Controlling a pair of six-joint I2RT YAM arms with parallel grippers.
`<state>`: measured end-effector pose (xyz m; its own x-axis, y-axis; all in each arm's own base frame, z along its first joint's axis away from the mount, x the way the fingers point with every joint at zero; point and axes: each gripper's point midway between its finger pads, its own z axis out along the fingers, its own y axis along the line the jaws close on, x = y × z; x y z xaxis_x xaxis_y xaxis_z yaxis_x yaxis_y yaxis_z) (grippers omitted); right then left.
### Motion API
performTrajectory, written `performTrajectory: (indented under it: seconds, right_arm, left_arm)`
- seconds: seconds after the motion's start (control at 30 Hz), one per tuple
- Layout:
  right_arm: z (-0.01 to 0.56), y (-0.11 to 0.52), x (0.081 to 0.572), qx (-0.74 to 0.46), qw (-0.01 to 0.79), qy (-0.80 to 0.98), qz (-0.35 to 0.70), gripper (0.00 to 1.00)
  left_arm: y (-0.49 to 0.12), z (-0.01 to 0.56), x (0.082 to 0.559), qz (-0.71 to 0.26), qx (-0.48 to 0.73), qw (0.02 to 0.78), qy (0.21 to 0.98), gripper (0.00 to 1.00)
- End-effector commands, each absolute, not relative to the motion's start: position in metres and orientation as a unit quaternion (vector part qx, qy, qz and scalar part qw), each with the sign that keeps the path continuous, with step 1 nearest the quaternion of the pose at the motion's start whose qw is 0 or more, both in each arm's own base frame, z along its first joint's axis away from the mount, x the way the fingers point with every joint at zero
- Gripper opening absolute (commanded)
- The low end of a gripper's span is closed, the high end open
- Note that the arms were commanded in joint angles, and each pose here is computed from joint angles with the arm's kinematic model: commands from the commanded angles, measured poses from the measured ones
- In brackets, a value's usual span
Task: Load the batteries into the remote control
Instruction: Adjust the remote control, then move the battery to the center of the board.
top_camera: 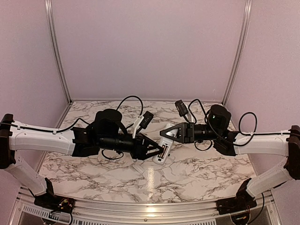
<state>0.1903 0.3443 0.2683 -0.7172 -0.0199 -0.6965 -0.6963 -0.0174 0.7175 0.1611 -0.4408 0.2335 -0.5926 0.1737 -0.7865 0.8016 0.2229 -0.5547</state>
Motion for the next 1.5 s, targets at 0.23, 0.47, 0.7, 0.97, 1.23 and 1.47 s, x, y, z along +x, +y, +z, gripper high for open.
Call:
performTrajectory:
  seconds: [0.23,0.47,0.7,0.97,1.23,1.47]
  right_arm:
    - [0.262,0.309,0.226,-0.211,0.291,0.691,0.627,0.0]
    - [0.23,0.253,0.261,-0.138,0.31,0.745,0.574,0.0]
    - [0.213,0.209,0.276,-0.096,0.324,0.768,0.544,0.0]
    - [0.206,0.189,0.279,-0.085,0.327,0.77,0.542,0.0]
    - [0.208,0.187,0.278,-0.092,0.329,0.767,0.543,0.0]
    - [0.209,0.187,0.278,-0.094,0.329,0.766,0.544,0.0]
  left_arm:
    - [-0.42,0.241,0.209,-0.449,0.3,0.386,0.748,0.67]
    - [-0.407,0.198,0.274,-0.278,0.218,0.419,0.836,0.65]
    - [-0.424,0.149,0.296,-0.219,0.195,0.379,0.878,0.61]
    - [-0.453,0.094,0.3,-0.192,0.2,0.333,0.901,0.57]
    - [-0.471,0.067,0.305,-0.186,0.203,0.319,0.907,0.57]
    - [-0.483,0.054,0.307,-0.183,0.204,0.309,0.911,0.57]
